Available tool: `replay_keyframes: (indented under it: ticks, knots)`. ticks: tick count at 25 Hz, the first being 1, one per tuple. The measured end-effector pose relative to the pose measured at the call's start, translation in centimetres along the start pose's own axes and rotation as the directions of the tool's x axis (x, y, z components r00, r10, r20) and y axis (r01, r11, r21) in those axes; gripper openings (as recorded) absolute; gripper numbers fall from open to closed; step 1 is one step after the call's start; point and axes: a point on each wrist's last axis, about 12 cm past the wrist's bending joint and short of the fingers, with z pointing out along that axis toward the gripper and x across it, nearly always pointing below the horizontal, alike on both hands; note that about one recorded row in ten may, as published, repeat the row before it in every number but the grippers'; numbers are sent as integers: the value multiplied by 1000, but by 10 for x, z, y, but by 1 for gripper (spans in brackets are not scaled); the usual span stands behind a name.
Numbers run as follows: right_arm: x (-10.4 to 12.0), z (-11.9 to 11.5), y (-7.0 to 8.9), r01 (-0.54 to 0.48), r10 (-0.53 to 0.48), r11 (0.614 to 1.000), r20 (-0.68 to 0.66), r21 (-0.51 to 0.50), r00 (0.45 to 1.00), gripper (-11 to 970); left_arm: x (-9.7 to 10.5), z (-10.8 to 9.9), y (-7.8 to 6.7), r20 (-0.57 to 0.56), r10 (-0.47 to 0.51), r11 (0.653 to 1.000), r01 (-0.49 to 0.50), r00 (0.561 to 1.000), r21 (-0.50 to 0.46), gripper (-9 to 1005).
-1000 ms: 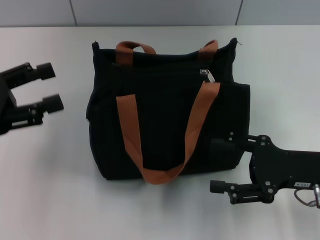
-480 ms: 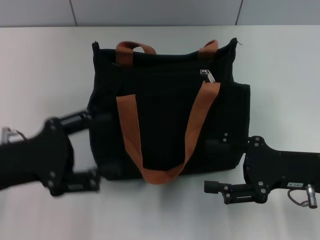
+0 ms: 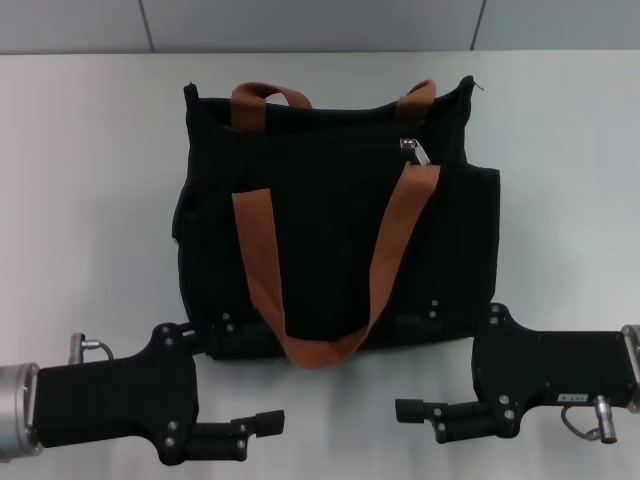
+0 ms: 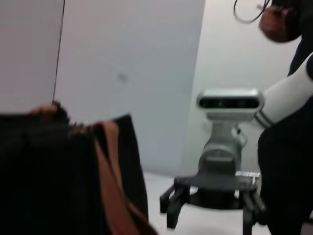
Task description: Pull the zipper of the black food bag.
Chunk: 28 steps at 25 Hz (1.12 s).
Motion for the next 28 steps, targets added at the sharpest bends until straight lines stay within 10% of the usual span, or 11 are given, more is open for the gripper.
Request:
replay_keyframes:
  ticks: [28]
  knots:
    - [-1, 2, -1, 17, -17, 1000, 10, 2, 1000, 838, 4, 0, -2, -5, -19, 1000, 19, 1000, -15, 833]
